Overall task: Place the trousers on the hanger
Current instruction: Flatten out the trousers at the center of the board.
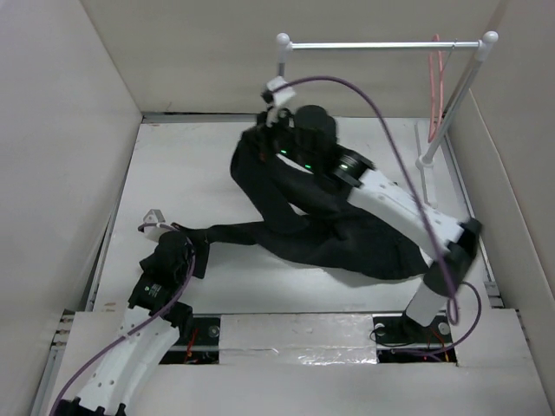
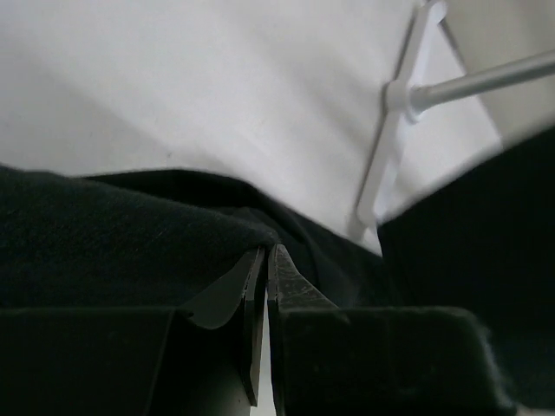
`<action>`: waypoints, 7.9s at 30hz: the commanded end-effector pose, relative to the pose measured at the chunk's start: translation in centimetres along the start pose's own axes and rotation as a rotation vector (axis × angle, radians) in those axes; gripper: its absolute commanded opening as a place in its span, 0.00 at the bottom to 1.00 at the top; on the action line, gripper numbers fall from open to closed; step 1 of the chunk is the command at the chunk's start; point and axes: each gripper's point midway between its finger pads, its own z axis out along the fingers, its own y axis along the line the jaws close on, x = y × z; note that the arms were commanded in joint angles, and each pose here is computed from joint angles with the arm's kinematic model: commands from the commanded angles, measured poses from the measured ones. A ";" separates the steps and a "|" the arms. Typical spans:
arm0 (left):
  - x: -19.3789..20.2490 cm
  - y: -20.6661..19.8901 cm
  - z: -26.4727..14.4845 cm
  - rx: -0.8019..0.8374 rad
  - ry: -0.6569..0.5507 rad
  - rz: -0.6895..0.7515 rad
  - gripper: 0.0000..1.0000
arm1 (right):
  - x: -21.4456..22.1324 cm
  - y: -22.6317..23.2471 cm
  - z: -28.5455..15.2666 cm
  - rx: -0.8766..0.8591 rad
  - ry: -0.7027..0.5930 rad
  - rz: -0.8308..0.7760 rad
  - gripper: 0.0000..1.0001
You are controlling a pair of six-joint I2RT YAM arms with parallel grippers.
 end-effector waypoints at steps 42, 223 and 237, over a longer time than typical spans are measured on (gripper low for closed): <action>2.1 -9.1 7.3 -0.034 0.133 0.443 0.39 | 18.5 -7.3 -13.4 0.238 0.084 0.176 0.42; -9.9 -10.5 -2.8 0.048 -0.231 0.138 0.10 | 28.1 16.0 5.6 -0.443 0.407 0.004 0.64; -8.2 -8.9 -2.1 0.045 -0.213 0.110 0.11 | 31.6 18.0 3.0 -0.511 0.451 0.080 0.00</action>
